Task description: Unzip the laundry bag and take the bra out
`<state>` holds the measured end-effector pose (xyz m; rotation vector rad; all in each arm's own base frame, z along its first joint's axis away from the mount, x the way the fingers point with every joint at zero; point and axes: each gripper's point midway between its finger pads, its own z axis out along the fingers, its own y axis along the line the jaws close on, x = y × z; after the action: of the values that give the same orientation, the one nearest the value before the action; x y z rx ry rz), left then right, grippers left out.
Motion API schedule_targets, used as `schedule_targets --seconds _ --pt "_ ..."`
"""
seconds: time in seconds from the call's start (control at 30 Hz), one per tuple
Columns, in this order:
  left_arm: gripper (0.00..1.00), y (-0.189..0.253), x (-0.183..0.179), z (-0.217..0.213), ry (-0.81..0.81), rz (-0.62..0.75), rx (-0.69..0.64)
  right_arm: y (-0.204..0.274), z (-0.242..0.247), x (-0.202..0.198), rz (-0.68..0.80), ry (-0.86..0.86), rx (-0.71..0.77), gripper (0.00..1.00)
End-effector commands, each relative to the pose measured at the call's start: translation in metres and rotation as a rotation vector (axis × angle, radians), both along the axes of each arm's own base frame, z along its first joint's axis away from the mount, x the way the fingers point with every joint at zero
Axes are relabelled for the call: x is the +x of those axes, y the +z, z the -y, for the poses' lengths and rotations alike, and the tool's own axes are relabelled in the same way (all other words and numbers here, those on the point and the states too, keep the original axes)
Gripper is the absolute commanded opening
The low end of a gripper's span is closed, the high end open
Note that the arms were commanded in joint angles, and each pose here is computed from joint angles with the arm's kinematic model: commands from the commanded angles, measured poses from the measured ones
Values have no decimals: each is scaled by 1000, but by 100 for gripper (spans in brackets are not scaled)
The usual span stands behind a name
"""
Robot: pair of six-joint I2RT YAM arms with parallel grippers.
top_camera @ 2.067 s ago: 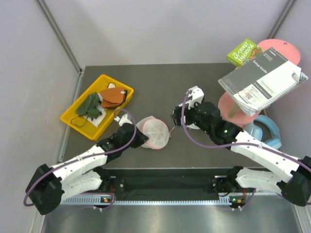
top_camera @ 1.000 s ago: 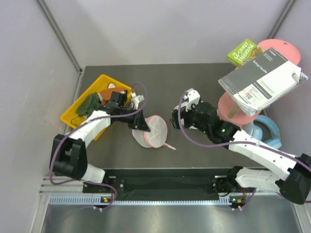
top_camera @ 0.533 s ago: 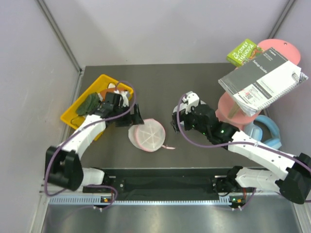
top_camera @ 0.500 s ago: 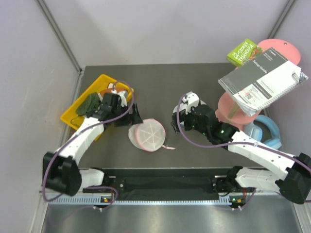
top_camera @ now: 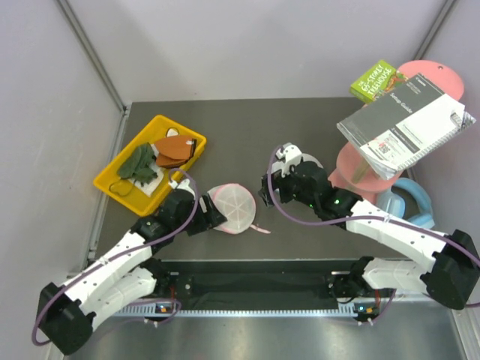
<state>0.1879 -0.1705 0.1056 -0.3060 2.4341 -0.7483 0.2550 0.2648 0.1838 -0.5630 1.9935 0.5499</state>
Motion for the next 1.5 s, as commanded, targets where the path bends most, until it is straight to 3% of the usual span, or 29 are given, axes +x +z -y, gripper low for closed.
schedule_targets --seconds 0.0,0.43,0.57,0.6,0.73,0.77,1.1,1.47 --pt "78 6 7 22 74 15 -122 22 -17 1 35 31 82 100" --pt "71 -25 16 29 93 -14 -101 21 -9 -4 33 18 80 100" --pt "51 -27 17 33 88 -15 -115 20 -8 -3 31 13 78 100" --pt "36 -26 17 33 91 -13 -123 20 -8 -3 32 15 77 100" --pt "5 -11 23 38 91 28 -155 16 -9 -4 29 22 68 100" --pt "1 -6 25 38 93 41 -159 15 -9 -4 28 24 65 100" --pt "0 65 51 47 136 154 -302 -2 -48 -42 19 224 27 93" --pt "0 98 47 45 135 164 -484 -26 -72 -68 -16 312 113 64"
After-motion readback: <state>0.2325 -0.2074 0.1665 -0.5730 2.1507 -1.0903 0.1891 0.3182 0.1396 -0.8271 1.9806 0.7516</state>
